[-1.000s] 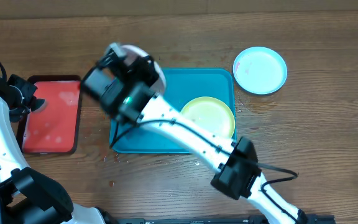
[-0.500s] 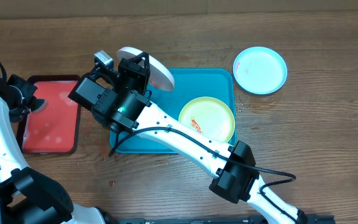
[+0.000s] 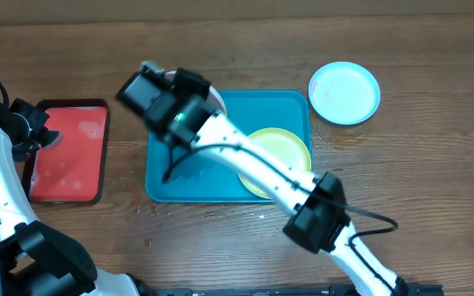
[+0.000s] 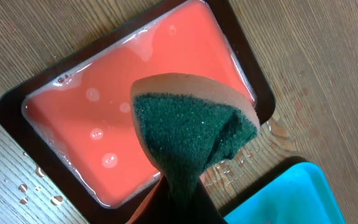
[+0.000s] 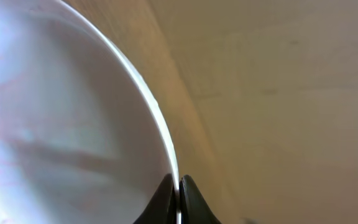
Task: Clean dirty plates on tray and stack at the side
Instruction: 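Carry the white plate right and stack it on the light-blue plate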
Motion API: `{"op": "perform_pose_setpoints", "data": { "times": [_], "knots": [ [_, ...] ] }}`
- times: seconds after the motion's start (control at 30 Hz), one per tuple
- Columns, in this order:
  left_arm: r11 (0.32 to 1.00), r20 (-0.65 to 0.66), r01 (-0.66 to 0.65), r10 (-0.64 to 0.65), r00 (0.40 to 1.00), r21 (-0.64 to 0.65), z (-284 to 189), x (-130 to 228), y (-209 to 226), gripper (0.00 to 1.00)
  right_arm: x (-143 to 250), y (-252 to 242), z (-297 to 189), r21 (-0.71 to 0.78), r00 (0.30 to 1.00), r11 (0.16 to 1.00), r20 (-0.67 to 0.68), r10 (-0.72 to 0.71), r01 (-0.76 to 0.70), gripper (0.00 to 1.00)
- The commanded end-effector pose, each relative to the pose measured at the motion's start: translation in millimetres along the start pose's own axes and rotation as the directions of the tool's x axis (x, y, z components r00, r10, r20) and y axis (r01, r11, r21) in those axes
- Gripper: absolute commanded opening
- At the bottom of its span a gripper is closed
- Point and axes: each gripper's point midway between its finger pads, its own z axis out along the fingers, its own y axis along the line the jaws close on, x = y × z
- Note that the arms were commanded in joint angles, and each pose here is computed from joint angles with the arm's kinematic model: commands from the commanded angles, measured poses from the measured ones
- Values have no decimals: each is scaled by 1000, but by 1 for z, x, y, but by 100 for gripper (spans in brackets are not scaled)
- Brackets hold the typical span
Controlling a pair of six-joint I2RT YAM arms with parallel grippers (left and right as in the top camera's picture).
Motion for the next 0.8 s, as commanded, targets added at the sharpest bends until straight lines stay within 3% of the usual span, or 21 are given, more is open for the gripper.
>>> {"op": "perform_pose_setpoints", "data": {
  "times": [0.0, 0.07, 0.13, 0.23, 0.37, 0.5, 0.77],
  "knots": [
    [1000, 1, 0, 0, 1000, -3, 2, -2, 0, 4, 12, 32, 20, -441, 989, 888, 0, 145, -130, 4],
    [1000, 1, 0, 0, 1000, -3, 2, -2, 0, 4, 25, 24, 36, -511, 951, 806, -99, 291, -300, 4],
    [1000, 2, -1, 1, 1000, -2, 2, -2, 0, 4, 40, 8, 54, -525, 867, 695, -217, 449, -491, 4],
    [1000, 2, -1, 1, 1000, -2, 2, -2, 0, 4, 69, -23, 85, -494, 664, 461, -401, 631, -737, 4],
    [1000, 2, -1, 1, 1000, -2, 2, -2, 0, 4, 148, -72, 127, -274, 325, 193, -601, 731, -942, 4],
    [1000, 2, 0, 0, 1000, -2, 2, -2, 0, 4, 234, -105, 147, -60, 100, 81, -679, 728, -995, 4],
    [1000, 0, 0, 0, 1000, -3, 3, -2, 0, 4, 341, -123, 164, 155, -124, -16, -716, 687, -988, 4]
  ]
}}
